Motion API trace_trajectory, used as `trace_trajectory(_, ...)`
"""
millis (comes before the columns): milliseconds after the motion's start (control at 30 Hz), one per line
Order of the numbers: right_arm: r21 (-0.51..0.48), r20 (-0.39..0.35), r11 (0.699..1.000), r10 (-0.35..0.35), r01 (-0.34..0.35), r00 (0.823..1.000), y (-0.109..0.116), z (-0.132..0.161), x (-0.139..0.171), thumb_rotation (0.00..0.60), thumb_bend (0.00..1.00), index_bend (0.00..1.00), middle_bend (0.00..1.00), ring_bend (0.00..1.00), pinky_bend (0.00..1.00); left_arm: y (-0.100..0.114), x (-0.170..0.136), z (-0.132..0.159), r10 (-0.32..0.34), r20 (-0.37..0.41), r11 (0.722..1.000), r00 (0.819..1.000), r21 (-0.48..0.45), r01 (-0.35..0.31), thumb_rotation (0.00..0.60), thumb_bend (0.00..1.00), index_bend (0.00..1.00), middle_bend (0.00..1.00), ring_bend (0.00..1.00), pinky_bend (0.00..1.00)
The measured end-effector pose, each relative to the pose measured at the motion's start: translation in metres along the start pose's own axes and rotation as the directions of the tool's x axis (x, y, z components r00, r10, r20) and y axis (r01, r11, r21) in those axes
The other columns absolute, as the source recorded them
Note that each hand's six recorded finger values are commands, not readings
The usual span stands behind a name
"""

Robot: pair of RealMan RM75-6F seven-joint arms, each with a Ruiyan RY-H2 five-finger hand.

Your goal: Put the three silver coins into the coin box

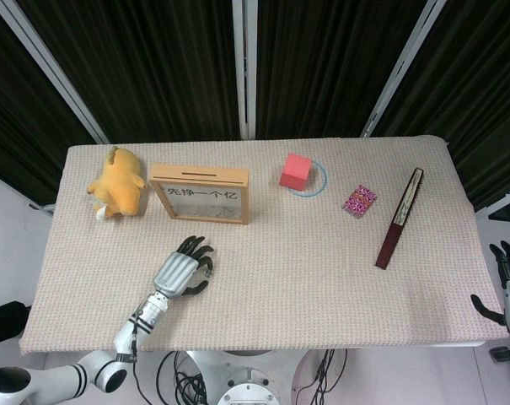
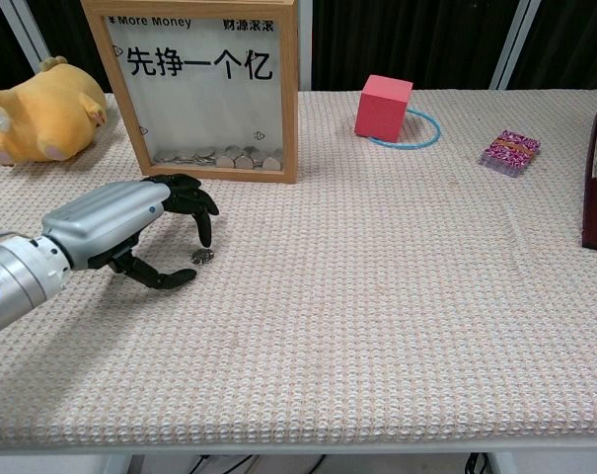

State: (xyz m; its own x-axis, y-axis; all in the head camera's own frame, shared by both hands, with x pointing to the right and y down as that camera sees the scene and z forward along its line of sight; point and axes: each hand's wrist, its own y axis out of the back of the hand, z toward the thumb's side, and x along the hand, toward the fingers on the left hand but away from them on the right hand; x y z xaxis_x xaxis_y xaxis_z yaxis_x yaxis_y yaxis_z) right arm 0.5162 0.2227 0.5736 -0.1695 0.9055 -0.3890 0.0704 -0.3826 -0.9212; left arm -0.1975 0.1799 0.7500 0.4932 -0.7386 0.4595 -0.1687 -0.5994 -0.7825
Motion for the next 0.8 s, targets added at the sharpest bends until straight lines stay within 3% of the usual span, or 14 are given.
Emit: trace_trajectory(800,-0.003,0.009,1.0,0.007,-0.007,1.0,-0.0038,-0.0044,0.0,0.6,0.18,0.0,0.0,0.0,0.0,-0.0101,0.001,-0.0053,-0.025,-0.009,1.0,1.0,0.001,0.025,0.6,0.32,0.45,0.2,0.03,0.07)
